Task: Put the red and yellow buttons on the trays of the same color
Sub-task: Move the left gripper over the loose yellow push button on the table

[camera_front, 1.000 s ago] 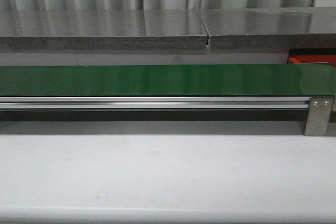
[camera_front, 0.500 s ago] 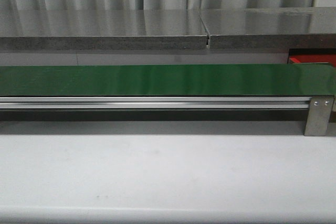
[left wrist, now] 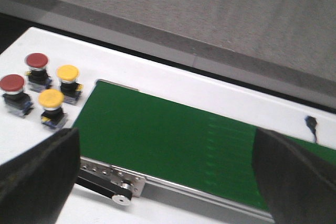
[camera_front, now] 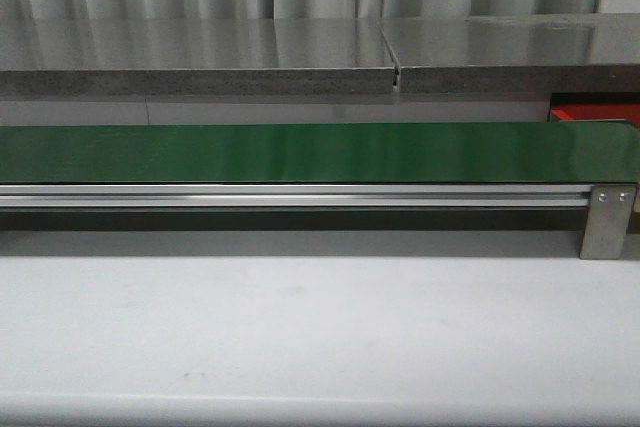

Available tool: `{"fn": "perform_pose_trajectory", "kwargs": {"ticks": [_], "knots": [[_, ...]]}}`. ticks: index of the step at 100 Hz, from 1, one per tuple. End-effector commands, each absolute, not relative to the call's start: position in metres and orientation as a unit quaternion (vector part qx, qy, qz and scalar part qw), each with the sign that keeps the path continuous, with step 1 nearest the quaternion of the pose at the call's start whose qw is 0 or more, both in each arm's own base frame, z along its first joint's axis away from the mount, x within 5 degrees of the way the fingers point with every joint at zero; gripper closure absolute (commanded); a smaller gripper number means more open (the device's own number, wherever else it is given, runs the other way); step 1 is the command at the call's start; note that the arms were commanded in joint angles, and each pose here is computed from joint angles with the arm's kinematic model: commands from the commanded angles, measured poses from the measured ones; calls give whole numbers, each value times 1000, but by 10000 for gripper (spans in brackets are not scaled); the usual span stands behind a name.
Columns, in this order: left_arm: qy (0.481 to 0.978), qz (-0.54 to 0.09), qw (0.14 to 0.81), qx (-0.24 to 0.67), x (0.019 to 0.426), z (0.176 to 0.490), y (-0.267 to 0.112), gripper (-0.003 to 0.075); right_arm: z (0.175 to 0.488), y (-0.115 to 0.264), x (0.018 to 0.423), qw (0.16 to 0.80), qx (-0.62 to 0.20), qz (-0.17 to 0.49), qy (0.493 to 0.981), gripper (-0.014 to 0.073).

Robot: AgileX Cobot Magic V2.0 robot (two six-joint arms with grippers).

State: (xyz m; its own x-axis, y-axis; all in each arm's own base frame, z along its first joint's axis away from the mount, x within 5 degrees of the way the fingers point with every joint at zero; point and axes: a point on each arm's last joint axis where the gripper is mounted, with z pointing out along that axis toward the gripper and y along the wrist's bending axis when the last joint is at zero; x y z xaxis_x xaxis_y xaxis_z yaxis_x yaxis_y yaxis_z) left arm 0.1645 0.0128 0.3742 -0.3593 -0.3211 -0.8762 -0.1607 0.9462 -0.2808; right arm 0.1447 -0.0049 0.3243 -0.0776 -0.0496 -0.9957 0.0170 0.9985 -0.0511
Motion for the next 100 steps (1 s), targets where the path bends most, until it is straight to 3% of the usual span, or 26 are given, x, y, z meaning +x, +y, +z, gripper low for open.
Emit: {"fn": "perform_pose_trajectory", "kwargs": {"ticks": [1, 21, 52, 85, 100], "knots": [[798, -80, 562, -201, 187, 395, 30, 83, 334, -5, 144, 691, -9, -27, 723, 663], [816, -70, 497, -285, 244, 383, 75, 83, 334, -5, 144, 691, -9, -27, 723, 663], [854, -65, 406, -320, 337, 320, 118, 83, 334, -5, 144, 691, -9, -27, 723, 663], [869, -62, 361, -333, 393, 268, 145, 83, 334, -5, 144, 691, -9, -27, 723, 663], [870, -59, 359, -332, 408, 259, 151, 83, 334, -5, 144, 691, -9, -27, 723, 663]]}}
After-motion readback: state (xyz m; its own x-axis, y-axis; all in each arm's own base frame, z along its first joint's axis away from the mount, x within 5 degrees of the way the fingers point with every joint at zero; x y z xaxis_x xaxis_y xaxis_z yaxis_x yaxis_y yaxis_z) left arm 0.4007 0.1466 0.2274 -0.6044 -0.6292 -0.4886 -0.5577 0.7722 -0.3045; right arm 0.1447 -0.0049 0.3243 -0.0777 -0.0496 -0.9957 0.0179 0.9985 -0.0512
